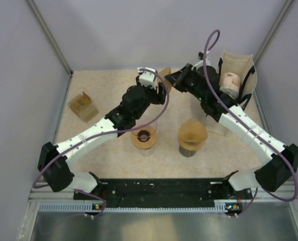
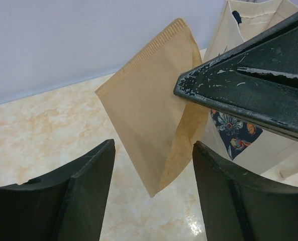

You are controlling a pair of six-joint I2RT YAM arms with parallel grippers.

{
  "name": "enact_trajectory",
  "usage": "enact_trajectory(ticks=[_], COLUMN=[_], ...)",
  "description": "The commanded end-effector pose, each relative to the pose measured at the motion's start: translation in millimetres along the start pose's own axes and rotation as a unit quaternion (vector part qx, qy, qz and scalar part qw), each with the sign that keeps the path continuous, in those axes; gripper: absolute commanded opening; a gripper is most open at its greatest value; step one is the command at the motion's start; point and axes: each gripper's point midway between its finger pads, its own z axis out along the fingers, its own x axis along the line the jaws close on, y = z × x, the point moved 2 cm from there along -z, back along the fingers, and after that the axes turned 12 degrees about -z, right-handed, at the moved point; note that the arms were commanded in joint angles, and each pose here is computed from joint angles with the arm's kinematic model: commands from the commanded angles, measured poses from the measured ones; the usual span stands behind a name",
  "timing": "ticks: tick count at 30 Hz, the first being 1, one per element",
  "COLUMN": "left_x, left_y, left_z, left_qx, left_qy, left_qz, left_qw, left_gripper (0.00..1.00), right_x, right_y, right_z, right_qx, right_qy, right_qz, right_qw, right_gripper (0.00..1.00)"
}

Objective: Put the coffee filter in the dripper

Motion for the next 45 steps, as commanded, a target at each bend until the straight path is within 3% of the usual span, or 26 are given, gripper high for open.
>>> enact_trajectory(ticks=[1, 5, 7, 17, 19, 22, 24, 32, 37, 45], left_x=[-7, -8, -8, -6, -6, -4, -3, 3, 0, 0], left_y=[20, 20, 20, 24, 23, 22, 19, 12, 14, 14], left_z=[1, 1, 1, -2, -1, -1, -1, -7, -12, -15], left_qx=[-0.041, -0.046, -0.047, -0.060, -0.059, -0.054, -0.049, -0.034, -0.029, -0.020], left_qy=[-0.004, 0.003, 0.002, 0.020, 0.022, 0.033, 0.042, 0.076, 0.090, 0.111], left_qz=[0.001, 0.007, 0.007, -0.003, -0.004, -0.007, -0.011, -0.038, -0.088, -0.095], left_qw=[0.999, 0.999, 0.999, 0.998, 0.998, 0.998, 0.998, 0.996, 0.992, 0.989], left_gripper=[0.63, 0.47, 0.44, 0.00, 0.00, 0.00, 0.00, 0.00, 0.00, 0.00], right_x=[23, 21, 20, 18, 19, 22, 26, 8, 0, -6], right_y=[13, 11, 11, 10, 10, 18, 25, 42, 21, -12], right_z=[-13, -15, -17, -26, -29, -36, -44, -79, -65, -37], right_qx=[-0.019, -0.017, -0.017, -0.020, -0.019, -0.026, -0.034, -0.074, -0.034, 0.053], right_qy=[0.040, 0.040, 0.038, 0.040, 0.041, 0.043, 0.047, 0.004, 0.003, -0.010], right_qz=[0.005, 0.007, 0.008, -0.007, -0.011, -0.036, -0.058, -0.157, -0.157, -0.166], right_qw=[0.999, 0.999, 0.999, 0.999, 0.999, 0.998, 0.997, 0.985, 0.987, 0.985], right_gripper=[0.00, 0.00, 0.00, 0.00, 0.01, 0.35, 0.51, 0.84, 0.87, 0.84])
